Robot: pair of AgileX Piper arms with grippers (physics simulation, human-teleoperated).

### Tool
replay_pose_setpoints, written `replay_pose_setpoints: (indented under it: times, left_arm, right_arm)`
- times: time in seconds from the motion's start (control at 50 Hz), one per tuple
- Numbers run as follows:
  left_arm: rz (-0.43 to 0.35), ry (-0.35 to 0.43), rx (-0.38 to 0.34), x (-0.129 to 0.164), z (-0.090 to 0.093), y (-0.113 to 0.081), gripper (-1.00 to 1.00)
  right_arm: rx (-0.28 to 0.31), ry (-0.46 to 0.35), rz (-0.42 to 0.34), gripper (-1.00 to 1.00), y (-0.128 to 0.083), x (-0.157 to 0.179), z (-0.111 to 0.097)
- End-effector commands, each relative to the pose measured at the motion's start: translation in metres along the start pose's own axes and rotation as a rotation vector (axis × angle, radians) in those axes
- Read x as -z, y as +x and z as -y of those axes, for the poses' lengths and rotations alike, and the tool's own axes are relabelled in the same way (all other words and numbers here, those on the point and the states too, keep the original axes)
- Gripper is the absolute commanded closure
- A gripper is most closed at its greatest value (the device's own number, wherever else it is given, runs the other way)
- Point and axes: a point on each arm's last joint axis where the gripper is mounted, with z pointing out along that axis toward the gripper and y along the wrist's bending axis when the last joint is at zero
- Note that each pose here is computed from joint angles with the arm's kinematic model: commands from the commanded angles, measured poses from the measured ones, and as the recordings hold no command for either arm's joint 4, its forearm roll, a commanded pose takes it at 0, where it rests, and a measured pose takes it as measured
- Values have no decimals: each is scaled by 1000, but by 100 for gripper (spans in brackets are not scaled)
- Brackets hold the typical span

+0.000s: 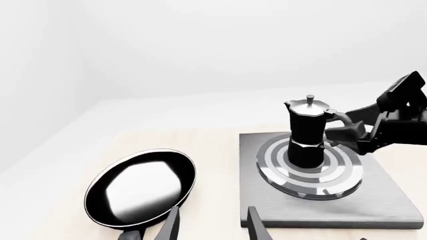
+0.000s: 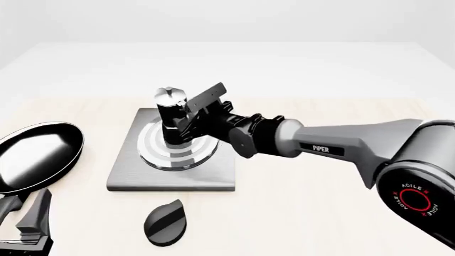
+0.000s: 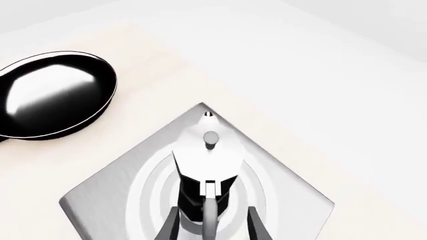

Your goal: Turn on the stove and put the moka pot on it.

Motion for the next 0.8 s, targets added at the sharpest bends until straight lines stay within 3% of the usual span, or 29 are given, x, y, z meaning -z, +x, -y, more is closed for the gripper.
replay_pose_setpoints:
  times: [0.02,0.32,0.5,0.58,0.64,0.8]
  left_arm:
    - [3,-2,-2,0,0,0,-100]
    - [10,4,-1,0,0,-1,-100]
    - [19,15,-1,0,1,-2,-100]
    - [20,17,-1,0,1,-2,-100]
    - [19,17,3,0,1,-2,-100]
    - [24,22,5,0,1,-2,-100]
  right_arm:
    - [40,-1,32,-100,-21,35,0]
    - [149,-13,125,-100,-64,145,-6]
    - [176,-10,158,-100,-70,192,-5]
    - [166,2,178,-100,-69,211,-2]
    - [126,11,210,-100,-68,231,1]
    - [88,45,287,-100,-50,274,6]
